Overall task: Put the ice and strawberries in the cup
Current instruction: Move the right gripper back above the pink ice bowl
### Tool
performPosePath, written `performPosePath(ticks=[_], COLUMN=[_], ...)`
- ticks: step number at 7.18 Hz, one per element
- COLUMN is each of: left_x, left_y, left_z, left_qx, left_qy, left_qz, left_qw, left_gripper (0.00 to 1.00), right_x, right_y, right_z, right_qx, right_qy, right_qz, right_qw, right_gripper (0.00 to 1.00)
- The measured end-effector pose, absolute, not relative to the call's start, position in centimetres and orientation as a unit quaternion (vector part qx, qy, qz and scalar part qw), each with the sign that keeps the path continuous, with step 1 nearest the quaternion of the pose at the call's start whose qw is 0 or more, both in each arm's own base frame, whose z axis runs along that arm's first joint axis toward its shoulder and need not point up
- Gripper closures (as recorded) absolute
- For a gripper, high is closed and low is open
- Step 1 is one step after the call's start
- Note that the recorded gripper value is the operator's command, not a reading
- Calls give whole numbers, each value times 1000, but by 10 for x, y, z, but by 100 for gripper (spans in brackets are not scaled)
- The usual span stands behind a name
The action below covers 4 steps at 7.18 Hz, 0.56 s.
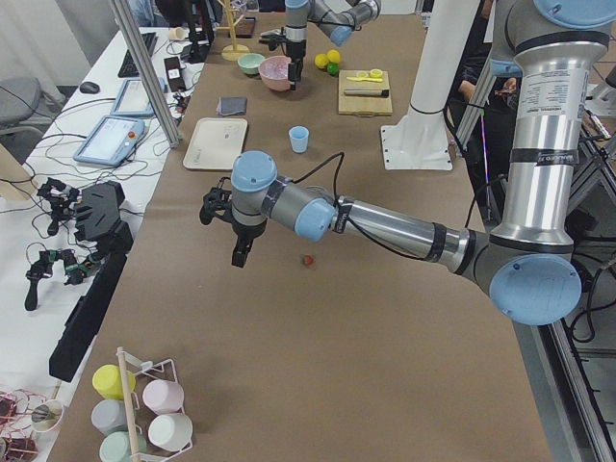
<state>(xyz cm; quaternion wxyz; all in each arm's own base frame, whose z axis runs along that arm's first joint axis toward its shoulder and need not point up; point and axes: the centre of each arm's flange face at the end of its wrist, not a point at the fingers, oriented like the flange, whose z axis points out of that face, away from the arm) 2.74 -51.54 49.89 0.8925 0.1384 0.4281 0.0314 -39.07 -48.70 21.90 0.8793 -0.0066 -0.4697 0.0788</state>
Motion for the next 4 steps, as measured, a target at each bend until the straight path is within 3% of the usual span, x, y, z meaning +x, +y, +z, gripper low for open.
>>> performPosePath(ticks=[4], left_x=[126], left_y=[-468], left_z=[505], left_qx=[127], left_qy=[435], left_qz=[-22], left_qw=[891], left_gripper=[2], right_x=[-316], right_y=[-512], right_z=[304], right_qx=[32], right_qy=[-428], right_qz=[50], right_qw=[902], right_gripper=[1])
